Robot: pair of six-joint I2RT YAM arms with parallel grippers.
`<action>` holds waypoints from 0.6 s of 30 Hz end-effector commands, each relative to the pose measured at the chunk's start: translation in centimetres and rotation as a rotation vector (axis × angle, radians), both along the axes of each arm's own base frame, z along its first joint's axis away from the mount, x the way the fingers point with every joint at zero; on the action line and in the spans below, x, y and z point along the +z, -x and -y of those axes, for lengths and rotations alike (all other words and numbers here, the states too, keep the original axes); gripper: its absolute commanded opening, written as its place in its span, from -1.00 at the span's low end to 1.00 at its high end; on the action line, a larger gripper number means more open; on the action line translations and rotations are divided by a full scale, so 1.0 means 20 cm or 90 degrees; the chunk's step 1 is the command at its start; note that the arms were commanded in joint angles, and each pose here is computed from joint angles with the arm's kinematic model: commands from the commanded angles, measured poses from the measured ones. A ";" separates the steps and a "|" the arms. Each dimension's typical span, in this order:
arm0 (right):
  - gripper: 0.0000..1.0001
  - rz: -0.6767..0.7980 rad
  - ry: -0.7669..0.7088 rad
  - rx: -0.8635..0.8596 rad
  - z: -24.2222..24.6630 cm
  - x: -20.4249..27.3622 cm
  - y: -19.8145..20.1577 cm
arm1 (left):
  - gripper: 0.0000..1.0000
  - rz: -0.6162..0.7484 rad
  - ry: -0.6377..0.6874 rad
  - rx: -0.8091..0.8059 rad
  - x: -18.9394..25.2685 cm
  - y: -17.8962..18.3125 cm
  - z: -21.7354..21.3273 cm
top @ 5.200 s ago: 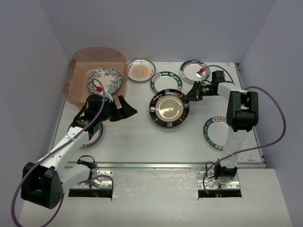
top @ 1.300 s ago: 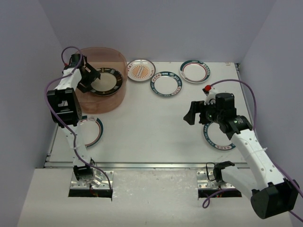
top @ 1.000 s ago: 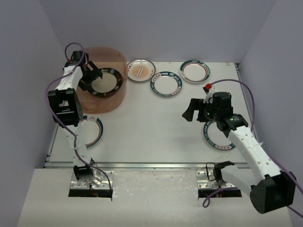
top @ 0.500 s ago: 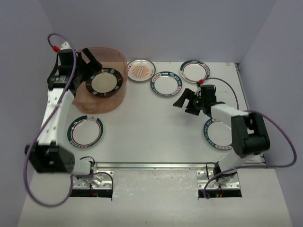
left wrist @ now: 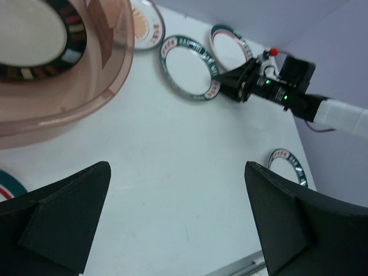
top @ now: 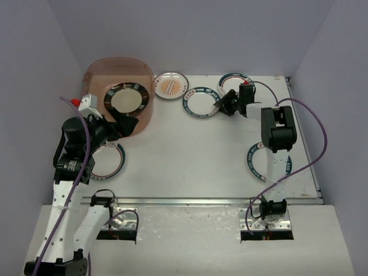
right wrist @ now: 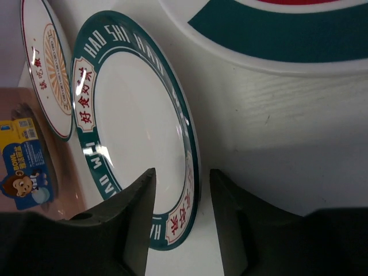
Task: Place the plates into the plastic bin on the countertop
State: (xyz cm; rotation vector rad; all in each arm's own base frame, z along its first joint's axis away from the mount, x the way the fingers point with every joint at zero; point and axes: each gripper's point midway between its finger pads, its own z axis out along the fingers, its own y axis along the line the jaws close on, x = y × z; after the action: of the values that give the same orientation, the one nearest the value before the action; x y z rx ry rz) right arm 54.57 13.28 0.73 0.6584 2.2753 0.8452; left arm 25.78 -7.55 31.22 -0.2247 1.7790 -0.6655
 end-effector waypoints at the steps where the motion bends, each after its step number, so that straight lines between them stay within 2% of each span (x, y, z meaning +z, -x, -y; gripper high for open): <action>1: -0.28 -0.070 0.016 -0.024 0.05 -0.20 0.07 | 1.00 -0.004 -0.024 -0.027 -0.03 0.04 0.02; 2: -0.30 -0.053 0.011 -0.021 0.04 -0.19 0.06 | 1.00 -0.010 -0.024 -0.026 -0.05 0.03 0.01; 3: -0.42 -0.042 0.003 -0.009 0.02 -0.18 0.06 | 1.00 -0.019 -0.024 -0.027 -0.09 0.02 0.02; 4: -0.57 -0.039 -0.006 0.003 0.01 -0.17 0.06 | 1.00 -0.020 -0.023 -0.030 -0.10 0.02 0.02; 6: -1.00 -0.016 -0.002 0.040 -0.02 -0.13 0.09 | 1.00 -0.038 -0.015 -0.047 -0.16 0.00 0.04; 9: -1.00 0.016 0.056 0.035 0.02 0.03 0.23 | 1.00 -0.075 0.008 -0.072 -0.28 -0.01 0.08; 10: -1.00 0.005 0.080 0.032 0.05 0.00 0.29 | 1.00 -0.077 0.016 -0.079 -0.29 -0.02 0.09; 13: -1.00 0.032 0.191 0.088 0.01 0.15 0.54 | 1.00 -0.078 0.055 -0.139 -0.33 -0.04 0.19; 16: -1.00 0.078 0.165 0.183 -0.11 0.32 0.77 | 1.00 -0.088 0.079 -0.176 -0.37 -0.08 0.27; 17: -1.00 0.098 0.163 0.184 -0.11 0.38 0.77 | 1.00 -0.080 0.081 -0.182 -0.36 -0.08 0.28; 18: -1.00 0.106 0.118 0.252 -0.19 0.43 0.89 | 1.00 -0.090 0.085 -0.192 -0.39 -0.10 0.31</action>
State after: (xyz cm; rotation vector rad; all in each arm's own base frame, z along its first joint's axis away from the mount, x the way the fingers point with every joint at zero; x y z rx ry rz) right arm 42.30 14.36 4.50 0.4067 2.3530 0.7096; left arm 26.68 -11.09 22.39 -0.1834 1.9868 -0.8718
